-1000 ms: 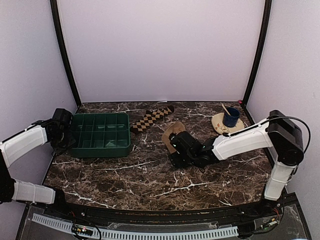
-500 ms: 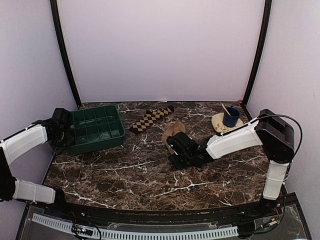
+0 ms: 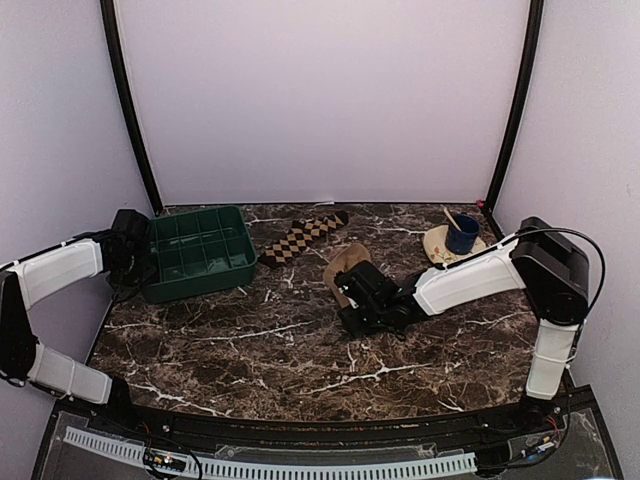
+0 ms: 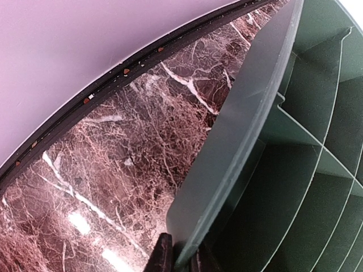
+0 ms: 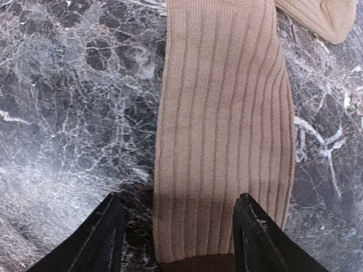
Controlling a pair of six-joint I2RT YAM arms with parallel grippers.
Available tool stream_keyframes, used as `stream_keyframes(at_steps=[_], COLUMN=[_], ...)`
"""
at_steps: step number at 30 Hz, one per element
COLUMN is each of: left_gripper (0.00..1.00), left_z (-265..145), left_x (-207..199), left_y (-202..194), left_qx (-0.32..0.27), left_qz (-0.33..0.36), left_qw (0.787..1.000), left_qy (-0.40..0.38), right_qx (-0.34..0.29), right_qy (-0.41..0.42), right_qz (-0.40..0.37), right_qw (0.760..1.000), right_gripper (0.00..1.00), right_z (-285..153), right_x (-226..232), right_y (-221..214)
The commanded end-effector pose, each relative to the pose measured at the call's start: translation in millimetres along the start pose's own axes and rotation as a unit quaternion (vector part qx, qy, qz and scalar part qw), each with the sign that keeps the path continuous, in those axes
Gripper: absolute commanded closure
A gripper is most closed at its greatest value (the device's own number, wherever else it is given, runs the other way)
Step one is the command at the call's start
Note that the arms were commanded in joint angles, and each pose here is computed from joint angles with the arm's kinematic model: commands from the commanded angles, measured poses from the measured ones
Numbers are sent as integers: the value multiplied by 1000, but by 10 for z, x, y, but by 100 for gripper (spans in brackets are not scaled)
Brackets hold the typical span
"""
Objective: Roll the socks
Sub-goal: Move the storage box to the corner of the board.
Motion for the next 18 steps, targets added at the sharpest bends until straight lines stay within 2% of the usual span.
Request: stream_keyframes(at_steps=[1,4,5,12,18], left_gripper=[82,60,56,47,39], left_z=[-116,-112,-116,-212,-486], left_x=[-136,-111,-99,-91,-189], left_y=[192,163,160,186,313], left_qx=[-34,-30,-30,-32,-57], left_qz=[-52,-53,-54,-54,-37], left_qw=[996,996,996,994,984], left_qy=[-56,-61,-62,-84,-162], right_qx=[54,74,79,102,125], right_qy=[21,34,38,58,82], right_qz=[4,11,13,22,27], right_qw=[998,997,996,993,988], right_gripper=[42,46,48,60,76], right_z=[101,157,171,192,192], right_x=[-5,8,16,32,67], right_y=[-207,-274,-294,-401,-496])
Point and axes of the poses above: each gripper's point midway between its finger pads, its own z axis out along the fingers, its own x axis along the line the jaws close on, y = z × x, the point moved 8 cm from there along -z, back along the fingers, and after that the axes turned 4 degrees about z, right-handed, at the moved point
